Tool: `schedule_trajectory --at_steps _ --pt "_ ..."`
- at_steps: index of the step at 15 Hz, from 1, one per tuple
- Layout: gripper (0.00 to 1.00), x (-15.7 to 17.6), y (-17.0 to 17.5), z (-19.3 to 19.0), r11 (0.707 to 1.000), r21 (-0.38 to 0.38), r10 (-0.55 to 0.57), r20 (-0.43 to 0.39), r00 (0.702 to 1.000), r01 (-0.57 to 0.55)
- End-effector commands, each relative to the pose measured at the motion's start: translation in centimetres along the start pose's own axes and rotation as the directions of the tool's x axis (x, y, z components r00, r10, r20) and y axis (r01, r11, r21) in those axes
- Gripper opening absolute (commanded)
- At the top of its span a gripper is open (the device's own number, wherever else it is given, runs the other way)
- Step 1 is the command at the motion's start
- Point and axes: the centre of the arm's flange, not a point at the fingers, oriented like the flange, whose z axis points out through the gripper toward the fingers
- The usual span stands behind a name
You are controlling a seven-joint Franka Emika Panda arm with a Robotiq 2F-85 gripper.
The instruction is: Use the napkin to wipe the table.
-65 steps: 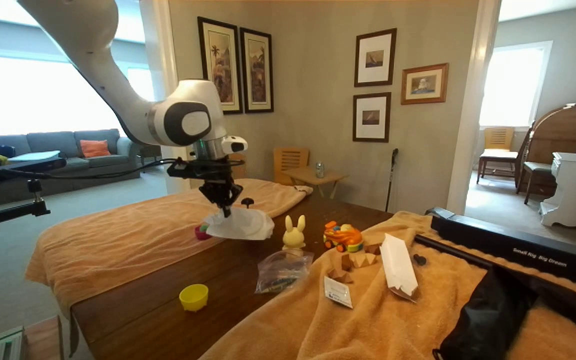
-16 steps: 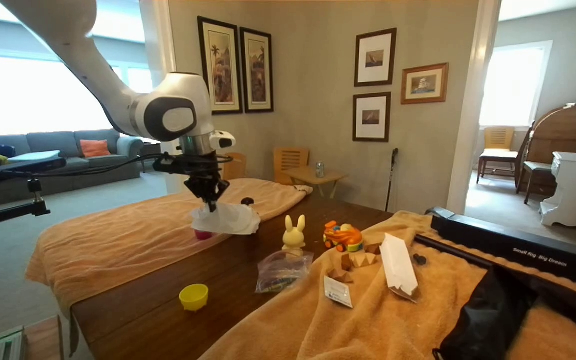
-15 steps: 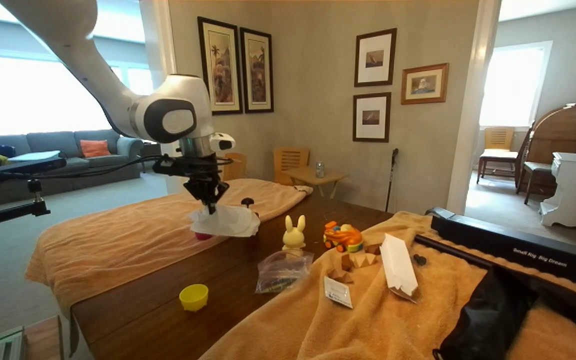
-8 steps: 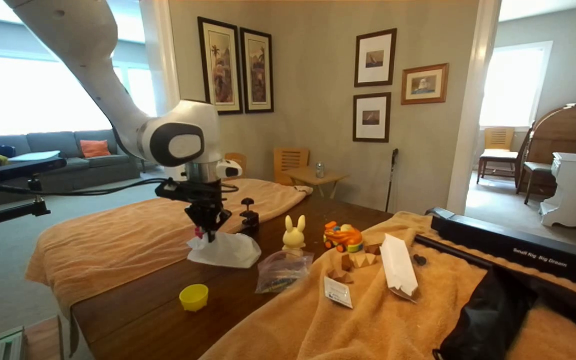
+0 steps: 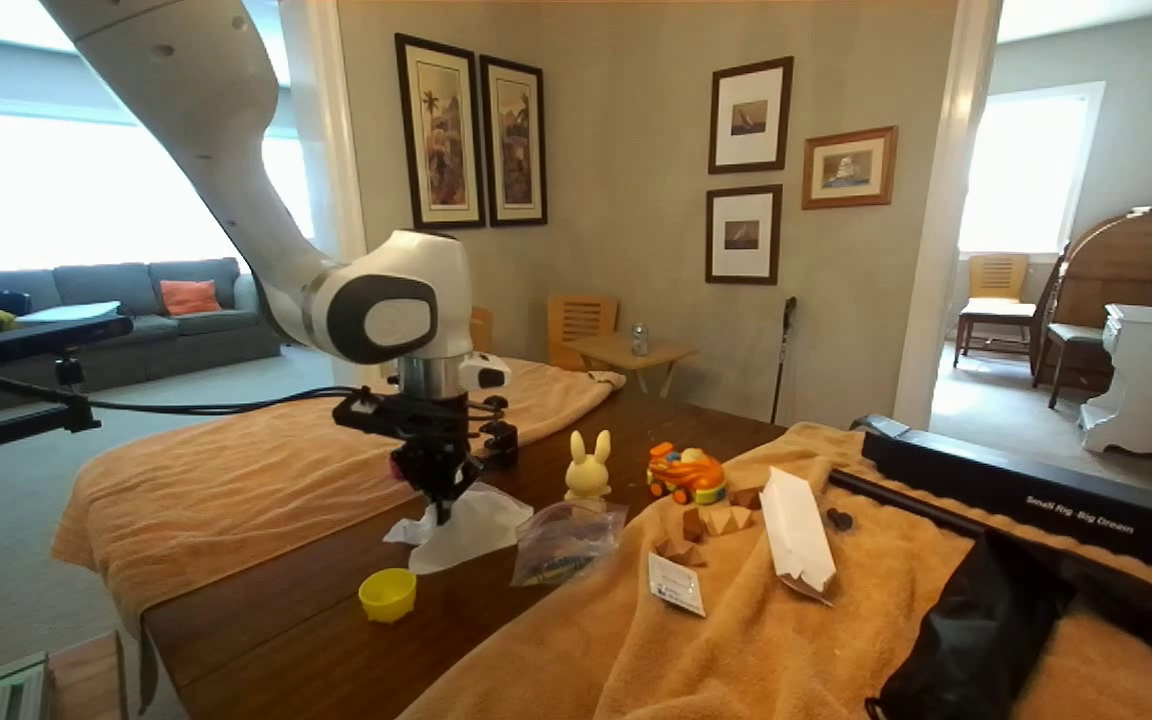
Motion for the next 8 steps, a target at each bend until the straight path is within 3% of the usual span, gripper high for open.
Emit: schedule_trajectory --at_steps 1,7,8 --pt "0.00 -0.40 1.81 -0.05 0.999 -0.036 0.022 0.013 1.000 -0.022" --pt "0.00 -0.38 2.23 0.04 0.999 -0.047 0.026 0.016 1.000 -0.025" --pt "0.07 -0.33 2.22 -0.06 0.997 -0.060 0.052 0.017 0.999 -0.051"
